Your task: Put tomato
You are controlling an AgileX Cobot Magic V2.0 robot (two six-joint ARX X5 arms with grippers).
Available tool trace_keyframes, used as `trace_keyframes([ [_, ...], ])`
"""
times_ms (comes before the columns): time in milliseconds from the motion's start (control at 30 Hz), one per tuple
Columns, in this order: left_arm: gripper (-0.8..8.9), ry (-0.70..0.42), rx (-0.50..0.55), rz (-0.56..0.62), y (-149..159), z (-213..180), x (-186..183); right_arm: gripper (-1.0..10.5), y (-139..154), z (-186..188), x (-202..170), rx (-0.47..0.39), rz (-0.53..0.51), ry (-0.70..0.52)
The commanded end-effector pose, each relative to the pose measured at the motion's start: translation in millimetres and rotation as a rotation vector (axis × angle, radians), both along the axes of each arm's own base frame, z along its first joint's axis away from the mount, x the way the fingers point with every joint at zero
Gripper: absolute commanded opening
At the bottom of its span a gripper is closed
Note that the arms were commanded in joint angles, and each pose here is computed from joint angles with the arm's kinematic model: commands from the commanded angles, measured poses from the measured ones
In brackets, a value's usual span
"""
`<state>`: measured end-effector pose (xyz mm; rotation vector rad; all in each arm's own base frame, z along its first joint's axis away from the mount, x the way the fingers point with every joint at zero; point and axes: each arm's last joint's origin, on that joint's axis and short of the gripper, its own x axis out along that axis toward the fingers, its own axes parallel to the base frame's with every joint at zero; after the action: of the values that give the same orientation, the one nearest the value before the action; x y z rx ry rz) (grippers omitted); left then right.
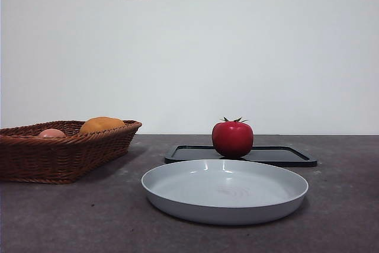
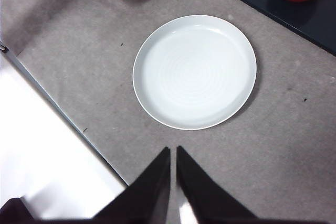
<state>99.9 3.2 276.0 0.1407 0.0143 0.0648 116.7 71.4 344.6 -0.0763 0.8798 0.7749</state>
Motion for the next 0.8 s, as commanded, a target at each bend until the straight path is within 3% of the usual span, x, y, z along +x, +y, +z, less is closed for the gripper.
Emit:
trace_keyframes([
  [33, 0.08, 0.011, 0.004, 0.002, 0, -20, -2, 0.1, 2, 2, 1, 0.012, 0.003, -0.002],
  [333, 0.08, 0.076, -0.043, 0.004, 0, -87, -5, 0.1, 2, 2, 1, 0.012, 0.003, -0.001],
  [800, 0.08, 0.152, -0.057, 0.008, 0, -120, -6, 0.1, 2, 2, 1, 0.012, 0.003, -0.002],
])
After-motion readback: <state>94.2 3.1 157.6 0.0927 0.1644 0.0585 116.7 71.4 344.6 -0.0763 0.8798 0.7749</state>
